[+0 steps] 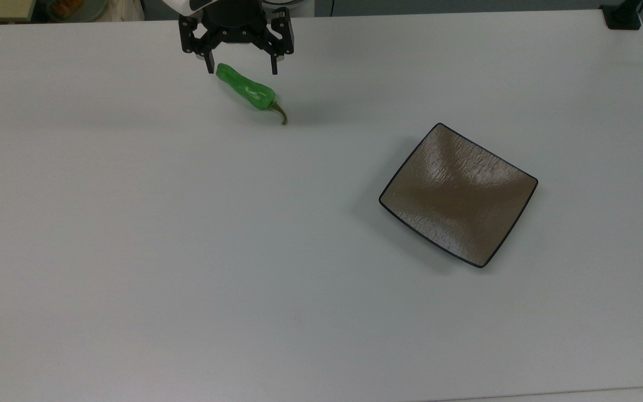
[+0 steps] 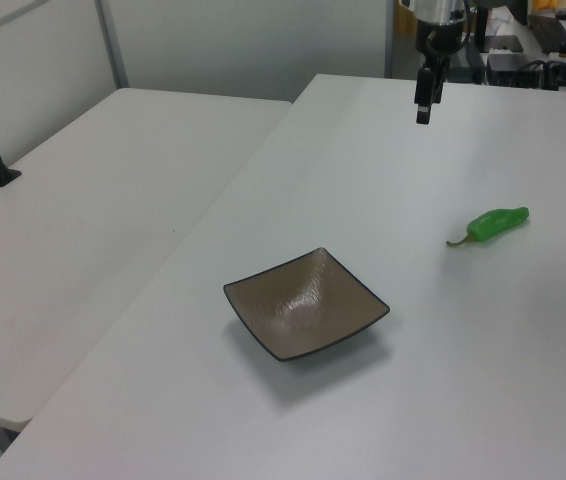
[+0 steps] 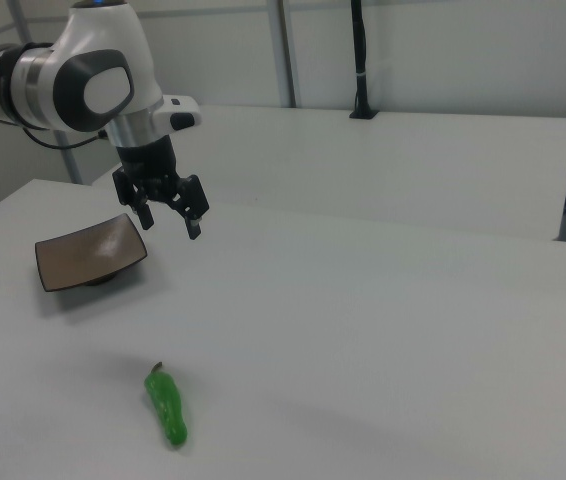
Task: Chili peppers are placed on a ceramic plate
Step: 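Lower the open gripper over the green chili pepper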
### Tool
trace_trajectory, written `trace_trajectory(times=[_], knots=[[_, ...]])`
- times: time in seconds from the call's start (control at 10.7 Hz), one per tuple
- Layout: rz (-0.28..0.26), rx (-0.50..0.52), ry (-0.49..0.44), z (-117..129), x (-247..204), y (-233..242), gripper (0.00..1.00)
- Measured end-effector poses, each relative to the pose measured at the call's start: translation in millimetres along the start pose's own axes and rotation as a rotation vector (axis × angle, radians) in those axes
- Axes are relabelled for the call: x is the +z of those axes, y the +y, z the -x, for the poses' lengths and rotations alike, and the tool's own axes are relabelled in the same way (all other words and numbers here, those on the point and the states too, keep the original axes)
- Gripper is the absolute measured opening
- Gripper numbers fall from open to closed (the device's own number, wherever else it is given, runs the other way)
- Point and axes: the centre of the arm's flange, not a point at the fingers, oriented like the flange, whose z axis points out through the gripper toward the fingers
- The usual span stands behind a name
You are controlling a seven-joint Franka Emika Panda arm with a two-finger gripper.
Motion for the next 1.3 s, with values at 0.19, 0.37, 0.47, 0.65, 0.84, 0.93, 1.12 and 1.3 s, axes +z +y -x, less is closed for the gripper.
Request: trace_trajectory(times=[0.19, 0.37, 0.47, 0.65, 0.84, 0.93, 1.12, 1.3], knots=[[0.000, -0.007, 0.001, 0.4, -0.7, 0.0, 1.00], [0.000, -0.008, 0.000, 1.6, -2.5, 0.0, 1.00], [0.000, -0.008, -0.002, 2.1, -2.9, 0.0, 1.00], [0.000, -0.008, -0.005, 2.9, -3.1, 0.0, 1.00], [0.000, -0.016, -0.006, 3.6, -3.2, 0.0, 1.00], [0.000, -0.039, -0.009, 4.1, -2.2, 0.0, 1.00], [-0.002, -0.133, -0.020, 5.9, 2.8, 0.0, 1.00], [-0.006, -0.254, -0.037, 12.0, 9.8, 1.0, 1.00]])
